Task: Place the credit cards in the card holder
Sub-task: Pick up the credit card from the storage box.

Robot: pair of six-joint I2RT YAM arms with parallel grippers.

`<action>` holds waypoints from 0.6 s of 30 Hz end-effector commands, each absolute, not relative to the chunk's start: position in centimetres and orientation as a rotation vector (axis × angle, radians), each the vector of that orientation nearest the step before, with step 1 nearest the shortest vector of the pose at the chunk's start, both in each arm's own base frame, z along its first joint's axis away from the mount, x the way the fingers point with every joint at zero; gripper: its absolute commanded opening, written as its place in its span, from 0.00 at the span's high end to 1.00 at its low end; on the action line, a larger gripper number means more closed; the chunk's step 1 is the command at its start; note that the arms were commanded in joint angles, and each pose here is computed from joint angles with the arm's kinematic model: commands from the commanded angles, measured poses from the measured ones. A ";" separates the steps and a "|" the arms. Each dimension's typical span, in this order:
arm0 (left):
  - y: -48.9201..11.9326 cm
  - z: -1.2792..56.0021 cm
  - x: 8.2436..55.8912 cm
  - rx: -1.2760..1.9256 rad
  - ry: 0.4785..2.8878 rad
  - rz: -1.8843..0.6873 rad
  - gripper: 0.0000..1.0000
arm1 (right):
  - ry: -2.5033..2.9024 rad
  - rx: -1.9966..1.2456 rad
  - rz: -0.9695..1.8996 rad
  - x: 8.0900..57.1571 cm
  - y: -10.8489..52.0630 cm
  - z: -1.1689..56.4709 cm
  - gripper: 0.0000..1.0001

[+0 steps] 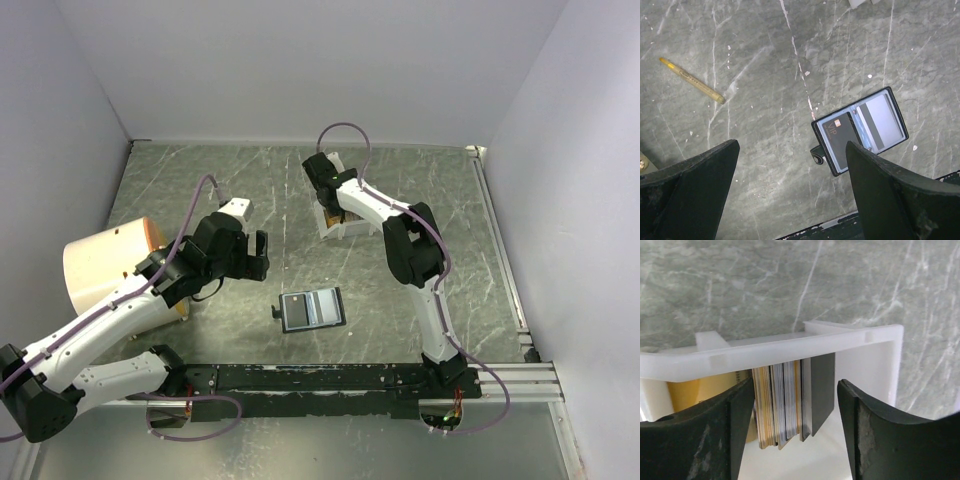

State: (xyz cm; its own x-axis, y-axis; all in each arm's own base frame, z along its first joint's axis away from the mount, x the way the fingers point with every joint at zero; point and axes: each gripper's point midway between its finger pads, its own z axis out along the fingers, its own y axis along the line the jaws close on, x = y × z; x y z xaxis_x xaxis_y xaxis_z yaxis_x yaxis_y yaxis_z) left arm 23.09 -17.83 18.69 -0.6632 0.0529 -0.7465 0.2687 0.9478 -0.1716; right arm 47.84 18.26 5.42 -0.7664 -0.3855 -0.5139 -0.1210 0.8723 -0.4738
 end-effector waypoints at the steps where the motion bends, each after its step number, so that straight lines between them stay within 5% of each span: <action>1: -17.5 18.8 23.4 0.226 2.279 -0.306 0.00 | 2.317 -0.322 -0.715 48.6 16.0 8.2 0.37; 9: -17.5 18.8 23.4 0.225 2.280 -0.307 0.00 | 2.265 -0.310 -0.806 48.9 14.9 9.2 0.47; 13: -17.5 18.7 23.4 0.227 2.281 -0.308 0.00 | 2.250 -0.309 -0.828 48.9 14.6 9.3 0.60; 18: -17.6 18.6 23.5 0.226 2.285 -0.308 0.00 | 2.259 -0.312 -0.837 48.7 14.3 8.8 0.61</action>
